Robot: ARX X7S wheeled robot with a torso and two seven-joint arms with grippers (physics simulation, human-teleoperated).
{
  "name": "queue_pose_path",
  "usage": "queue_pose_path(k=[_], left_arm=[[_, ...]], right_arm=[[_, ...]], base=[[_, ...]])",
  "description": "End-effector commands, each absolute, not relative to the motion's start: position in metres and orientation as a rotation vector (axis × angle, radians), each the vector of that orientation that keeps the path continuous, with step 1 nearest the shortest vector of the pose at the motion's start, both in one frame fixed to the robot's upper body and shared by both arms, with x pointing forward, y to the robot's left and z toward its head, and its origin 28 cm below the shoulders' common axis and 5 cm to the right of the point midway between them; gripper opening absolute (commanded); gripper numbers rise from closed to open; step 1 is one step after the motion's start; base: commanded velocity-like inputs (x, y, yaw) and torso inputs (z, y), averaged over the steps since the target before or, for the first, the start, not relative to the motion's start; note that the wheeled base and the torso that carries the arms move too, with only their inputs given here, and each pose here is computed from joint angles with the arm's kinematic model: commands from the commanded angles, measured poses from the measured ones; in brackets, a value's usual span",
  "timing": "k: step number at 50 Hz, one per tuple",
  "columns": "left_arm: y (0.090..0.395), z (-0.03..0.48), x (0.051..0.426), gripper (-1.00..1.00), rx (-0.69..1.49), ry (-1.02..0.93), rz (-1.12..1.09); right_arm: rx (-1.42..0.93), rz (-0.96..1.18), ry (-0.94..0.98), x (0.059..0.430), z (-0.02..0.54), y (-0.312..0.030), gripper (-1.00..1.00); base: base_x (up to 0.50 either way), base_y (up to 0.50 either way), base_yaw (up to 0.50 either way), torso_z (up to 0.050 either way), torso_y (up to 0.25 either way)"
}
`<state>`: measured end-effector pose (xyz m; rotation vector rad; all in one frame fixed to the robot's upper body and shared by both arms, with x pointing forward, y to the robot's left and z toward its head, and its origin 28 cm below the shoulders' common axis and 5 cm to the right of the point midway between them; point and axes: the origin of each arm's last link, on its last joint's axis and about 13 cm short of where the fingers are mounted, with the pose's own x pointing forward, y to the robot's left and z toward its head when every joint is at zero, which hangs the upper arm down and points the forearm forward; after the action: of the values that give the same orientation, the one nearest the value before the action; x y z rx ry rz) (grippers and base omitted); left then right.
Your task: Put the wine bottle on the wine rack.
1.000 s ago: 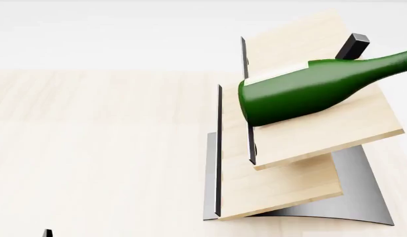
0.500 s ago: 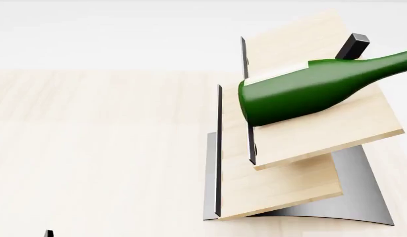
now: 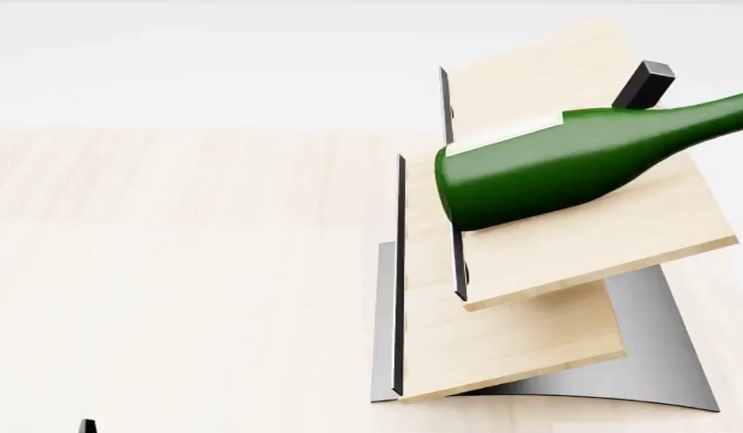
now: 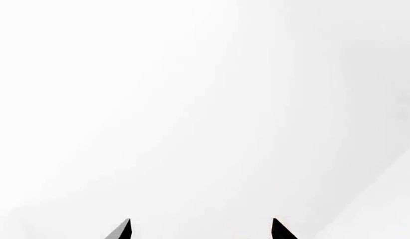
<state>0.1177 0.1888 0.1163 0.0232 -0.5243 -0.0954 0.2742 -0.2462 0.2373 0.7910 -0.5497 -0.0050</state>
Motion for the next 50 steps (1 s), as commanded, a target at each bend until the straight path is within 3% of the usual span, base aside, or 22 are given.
queue_pose_path(k=[1, 24, 50], left_arm=[[0.189, 0.116, 0.118, 1.0, 0.023, -0.525, -0.095], [0.188, 0.114, 0.117, 1.0, 0.025, -0.525, -0.097], [0.188, 0.115, 0.118, 1.0, 0.025, -0.525, -0.099]], right_arm=[[0.587, -0.076, -0.704, 0.253, 0.252, -0.237, 1.0], [0.307, -0.17, -0.96, 0.193, 0.279, -0.217, 1.0], [0.212, -0.157, -1.166, 0.138, 0.291, -0.206, 1.0]], base=[[0.0, 0.0, 0.0, 0.0, 0.0], [0.0, 0.0, 0.0, 0.0, 0.0], [0.0, 0.0, 0.0, 0.0, 0.0]])
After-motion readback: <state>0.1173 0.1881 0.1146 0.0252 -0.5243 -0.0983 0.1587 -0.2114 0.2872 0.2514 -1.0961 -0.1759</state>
